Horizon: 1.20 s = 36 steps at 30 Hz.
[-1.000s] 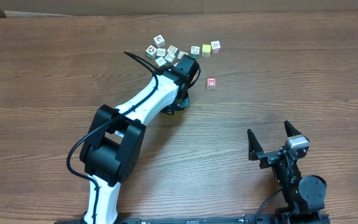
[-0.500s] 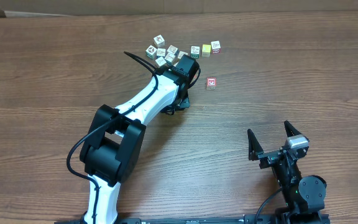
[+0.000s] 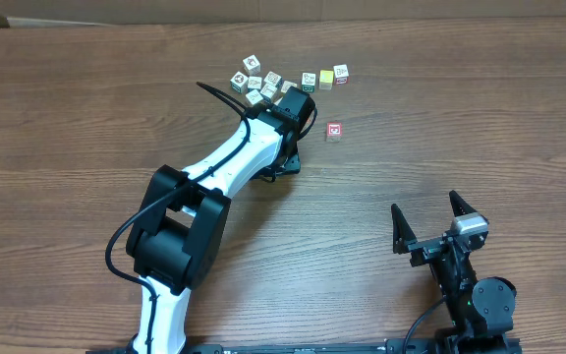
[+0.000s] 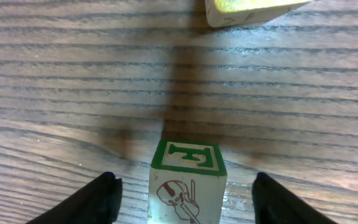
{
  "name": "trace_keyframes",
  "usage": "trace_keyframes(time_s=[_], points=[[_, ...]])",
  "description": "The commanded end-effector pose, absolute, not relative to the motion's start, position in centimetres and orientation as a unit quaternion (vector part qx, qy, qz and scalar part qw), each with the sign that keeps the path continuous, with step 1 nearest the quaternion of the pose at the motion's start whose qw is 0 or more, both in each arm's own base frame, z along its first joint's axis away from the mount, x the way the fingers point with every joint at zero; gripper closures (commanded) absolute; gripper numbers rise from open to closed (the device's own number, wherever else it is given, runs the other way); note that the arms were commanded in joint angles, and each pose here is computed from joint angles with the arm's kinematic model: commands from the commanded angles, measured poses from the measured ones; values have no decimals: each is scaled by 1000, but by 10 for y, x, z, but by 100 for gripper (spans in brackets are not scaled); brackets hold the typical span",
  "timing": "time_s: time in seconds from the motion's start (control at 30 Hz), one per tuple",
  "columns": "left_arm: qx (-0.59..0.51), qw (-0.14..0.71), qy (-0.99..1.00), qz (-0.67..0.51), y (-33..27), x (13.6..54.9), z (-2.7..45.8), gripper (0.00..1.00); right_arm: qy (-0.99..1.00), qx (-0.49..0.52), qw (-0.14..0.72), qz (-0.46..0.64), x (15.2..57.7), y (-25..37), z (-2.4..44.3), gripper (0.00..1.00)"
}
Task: Form a horizontal line
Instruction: 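Open the left gripper and lift away from the block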
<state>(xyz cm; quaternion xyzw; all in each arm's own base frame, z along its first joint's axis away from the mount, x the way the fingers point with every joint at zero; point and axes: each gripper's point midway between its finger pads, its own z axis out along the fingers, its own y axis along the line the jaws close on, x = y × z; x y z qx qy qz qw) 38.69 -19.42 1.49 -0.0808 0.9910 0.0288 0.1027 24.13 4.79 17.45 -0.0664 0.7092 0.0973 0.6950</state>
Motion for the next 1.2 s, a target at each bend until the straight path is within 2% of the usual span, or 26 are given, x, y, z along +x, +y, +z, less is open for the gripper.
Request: trace_keyframes(time_s=[0.0,0.2,0.47,0.6,0.73,0.87,1.17], points=[[-83,98,991,33,-193,385,10,32,709,-68,696,95,242,48,172,0],[-57,116,991,25,-197,398,21,30,709,-68,696,95,242,48,172,0],[-80,179,980,-14,-203,443,60,29,709,-68,696,95,242,48,172,0],[-100,218,970,-38,-203,466,68,21,709,-68,696,95,242,48,172,0],[-110,231,966,-44,-204,473,68,22,709,-68,696,95,242,48,172,0],[-112,243,963,-40,-202,476,62,28,709,-68,696,95,242,48,172,0],[-115,272,953,-58,-203,481,37,30,709,-68,696,95,242,48,172,0]])
